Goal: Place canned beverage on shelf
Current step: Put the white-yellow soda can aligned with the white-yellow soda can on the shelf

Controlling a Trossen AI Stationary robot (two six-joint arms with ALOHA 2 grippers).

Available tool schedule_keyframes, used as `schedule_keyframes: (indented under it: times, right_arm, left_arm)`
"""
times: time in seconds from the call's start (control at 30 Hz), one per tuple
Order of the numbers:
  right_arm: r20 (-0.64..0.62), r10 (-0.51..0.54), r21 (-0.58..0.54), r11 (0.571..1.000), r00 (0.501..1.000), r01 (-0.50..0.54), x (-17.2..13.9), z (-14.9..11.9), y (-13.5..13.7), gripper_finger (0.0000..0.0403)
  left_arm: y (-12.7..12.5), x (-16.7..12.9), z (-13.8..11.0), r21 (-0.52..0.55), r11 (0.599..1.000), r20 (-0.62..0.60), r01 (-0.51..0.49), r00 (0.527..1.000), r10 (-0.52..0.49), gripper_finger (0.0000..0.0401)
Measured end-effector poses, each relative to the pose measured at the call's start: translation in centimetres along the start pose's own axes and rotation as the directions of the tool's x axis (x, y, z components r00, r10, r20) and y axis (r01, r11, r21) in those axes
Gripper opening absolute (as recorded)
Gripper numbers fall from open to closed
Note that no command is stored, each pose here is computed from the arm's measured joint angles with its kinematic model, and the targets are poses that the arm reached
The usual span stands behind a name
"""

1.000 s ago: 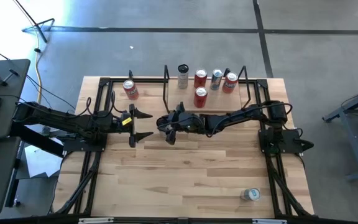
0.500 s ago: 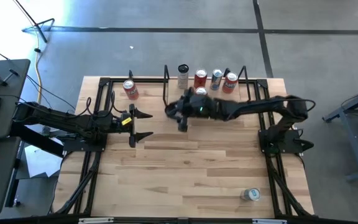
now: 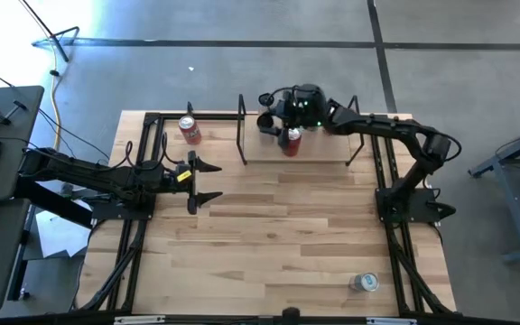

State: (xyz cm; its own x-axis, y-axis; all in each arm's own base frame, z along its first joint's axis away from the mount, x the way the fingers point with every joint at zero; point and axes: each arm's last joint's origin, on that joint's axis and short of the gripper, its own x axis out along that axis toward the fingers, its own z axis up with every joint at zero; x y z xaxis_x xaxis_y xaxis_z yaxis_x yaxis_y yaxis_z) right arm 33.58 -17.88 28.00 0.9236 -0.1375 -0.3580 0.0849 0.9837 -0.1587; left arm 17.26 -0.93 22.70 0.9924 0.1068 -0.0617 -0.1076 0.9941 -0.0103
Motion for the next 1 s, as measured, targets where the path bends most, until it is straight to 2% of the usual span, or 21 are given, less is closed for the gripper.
schedule_keyframes:
  times: [0.13, 0.43, 1.0]
  right_arm:
    - [-0.014, 0.007, 0.033, 0.999, 1.000, -0.007, 0.2, -0.9, -1.0, 0.0237]
    - [-0.039, 0.027, 0.079, 0.997, 0.999, -0.024, 0.9, -1.7, -1.0, 0.0237]
    - [-0.039, 0.027, 0.126, 0.992, 0.999, -0.022, 1.1, -1.7, -0.7, 0.0244]
  left_arm:
    - [0.0, 0.0, 0.0, 0.020, 1.000, 0.000, 0.000, 1.000, 0.000, 0.0353]
    - [0.0, 0.0, 0.1, 0.026, 1.000, 0.005, 0.000, 1.000, 0.000, 0.0353]
    - [0.0, 0.0, -0.1, 0.052, 0.999, -0.007, 0.000, 1.000, 0.001, 0.0353]
